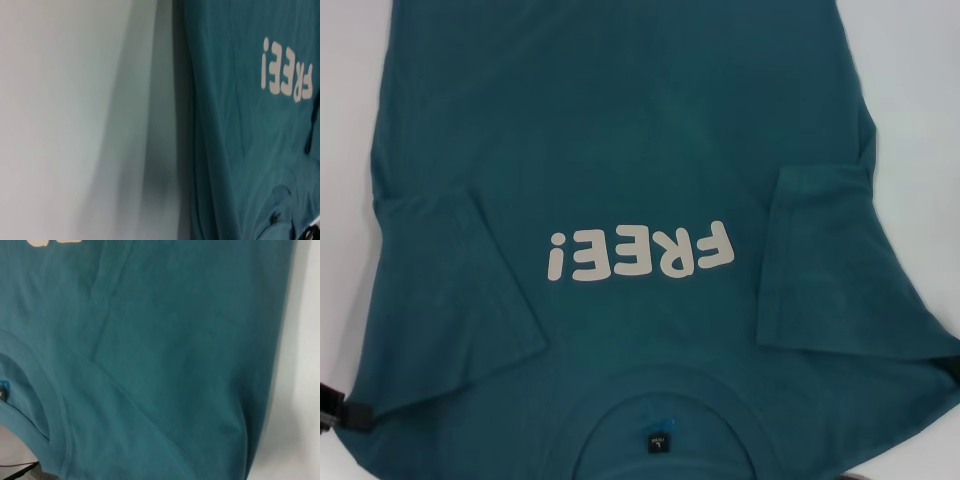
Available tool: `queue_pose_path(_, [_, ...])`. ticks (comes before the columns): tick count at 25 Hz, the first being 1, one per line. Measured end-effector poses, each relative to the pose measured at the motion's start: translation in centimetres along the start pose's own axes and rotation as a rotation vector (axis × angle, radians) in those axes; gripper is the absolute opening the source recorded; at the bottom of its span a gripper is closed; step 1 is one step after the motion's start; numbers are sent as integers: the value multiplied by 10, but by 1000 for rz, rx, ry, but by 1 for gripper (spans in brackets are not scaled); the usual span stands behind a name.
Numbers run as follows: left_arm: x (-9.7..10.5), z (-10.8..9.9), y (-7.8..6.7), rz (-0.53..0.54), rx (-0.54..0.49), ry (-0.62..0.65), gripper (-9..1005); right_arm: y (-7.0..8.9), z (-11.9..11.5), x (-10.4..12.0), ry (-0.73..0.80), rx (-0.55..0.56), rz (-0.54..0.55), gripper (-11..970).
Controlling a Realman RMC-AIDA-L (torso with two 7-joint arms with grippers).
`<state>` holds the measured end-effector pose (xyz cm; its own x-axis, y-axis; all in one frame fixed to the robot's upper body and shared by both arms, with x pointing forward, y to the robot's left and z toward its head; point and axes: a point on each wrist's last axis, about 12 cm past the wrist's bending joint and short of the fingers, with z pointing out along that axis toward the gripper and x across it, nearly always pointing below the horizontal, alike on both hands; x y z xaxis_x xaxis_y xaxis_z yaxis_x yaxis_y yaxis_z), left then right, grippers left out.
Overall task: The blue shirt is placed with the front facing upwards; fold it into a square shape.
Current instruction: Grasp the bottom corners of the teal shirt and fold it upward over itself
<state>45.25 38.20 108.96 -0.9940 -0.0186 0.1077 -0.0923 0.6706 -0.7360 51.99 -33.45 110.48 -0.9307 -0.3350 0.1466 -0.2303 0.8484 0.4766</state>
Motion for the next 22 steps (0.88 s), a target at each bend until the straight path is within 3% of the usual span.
queue_pose_path(15, [-1,-4,-2,33,6,-3,13,0,-1,1,-9,-11,-13,3])
queue_pose_path(19, [-9,-3,-12,102,50,-21,13,7,-4,-7,-48,-44,-64,3])
queue_pose_path(22, [-26,-5,-26,154,104,-92,13,14,-14,-19,-121,-84,-99,3])
